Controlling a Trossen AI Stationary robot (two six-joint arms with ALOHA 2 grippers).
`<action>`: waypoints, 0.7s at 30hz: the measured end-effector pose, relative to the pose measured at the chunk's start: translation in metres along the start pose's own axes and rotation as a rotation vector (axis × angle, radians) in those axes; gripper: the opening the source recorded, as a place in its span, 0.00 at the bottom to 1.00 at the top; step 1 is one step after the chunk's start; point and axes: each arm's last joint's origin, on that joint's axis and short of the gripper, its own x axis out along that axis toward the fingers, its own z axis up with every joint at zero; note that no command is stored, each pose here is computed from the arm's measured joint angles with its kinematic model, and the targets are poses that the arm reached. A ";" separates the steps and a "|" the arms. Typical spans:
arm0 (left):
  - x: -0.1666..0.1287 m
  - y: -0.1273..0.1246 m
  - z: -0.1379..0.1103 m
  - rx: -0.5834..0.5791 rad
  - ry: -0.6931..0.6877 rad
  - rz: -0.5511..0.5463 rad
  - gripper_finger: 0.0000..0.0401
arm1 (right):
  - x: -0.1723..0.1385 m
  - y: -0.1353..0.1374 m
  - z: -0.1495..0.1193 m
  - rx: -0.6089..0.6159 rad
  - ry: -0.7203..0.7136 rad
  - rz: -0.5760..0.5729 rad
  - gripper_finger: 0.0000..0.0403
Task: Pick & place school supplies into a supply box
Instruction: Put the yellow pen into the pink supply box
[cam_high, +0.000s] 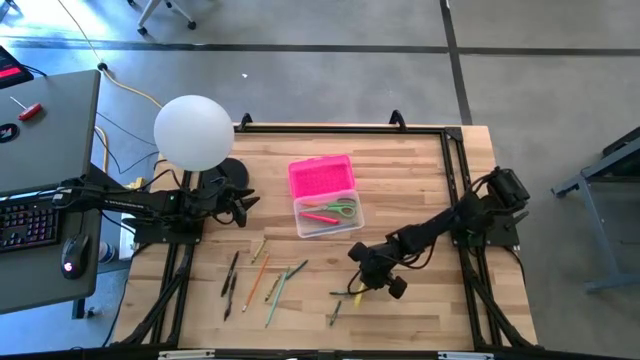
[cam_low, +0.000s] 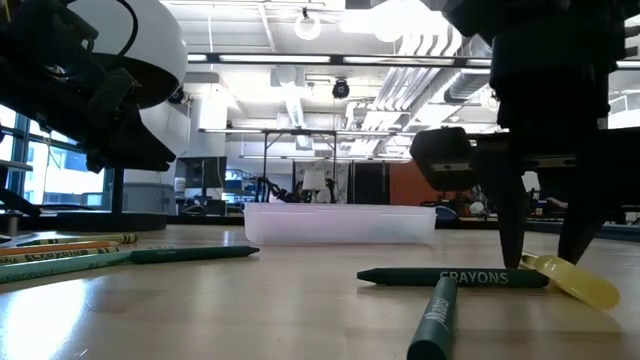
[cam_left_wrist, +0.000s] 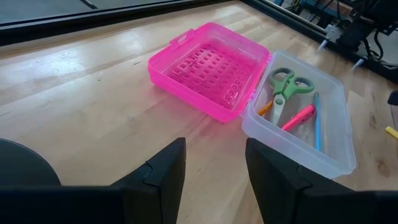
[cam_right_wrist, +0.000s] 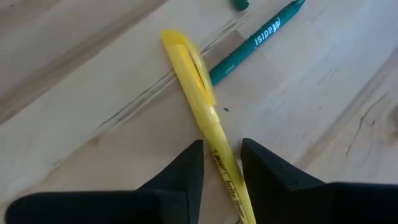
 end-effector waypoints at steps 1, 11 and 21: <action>0.000 0.000 0.000 0.000 0.000 0.000 0.49 | 0.002 0.000 -0.001 0.003 0.004 0.001 0.21; 0.000 0.000 0.000 0.001 0.000 0.000 0.49 | 0.004 -0.003 0.001 -0.019 -0.023 -0.044 0.05; 0.000 0.000 0.000 0.000 0.000 0.000 0.49 | 0.005 -0.003 0.007 0.181 -0.078 -0.082 0.07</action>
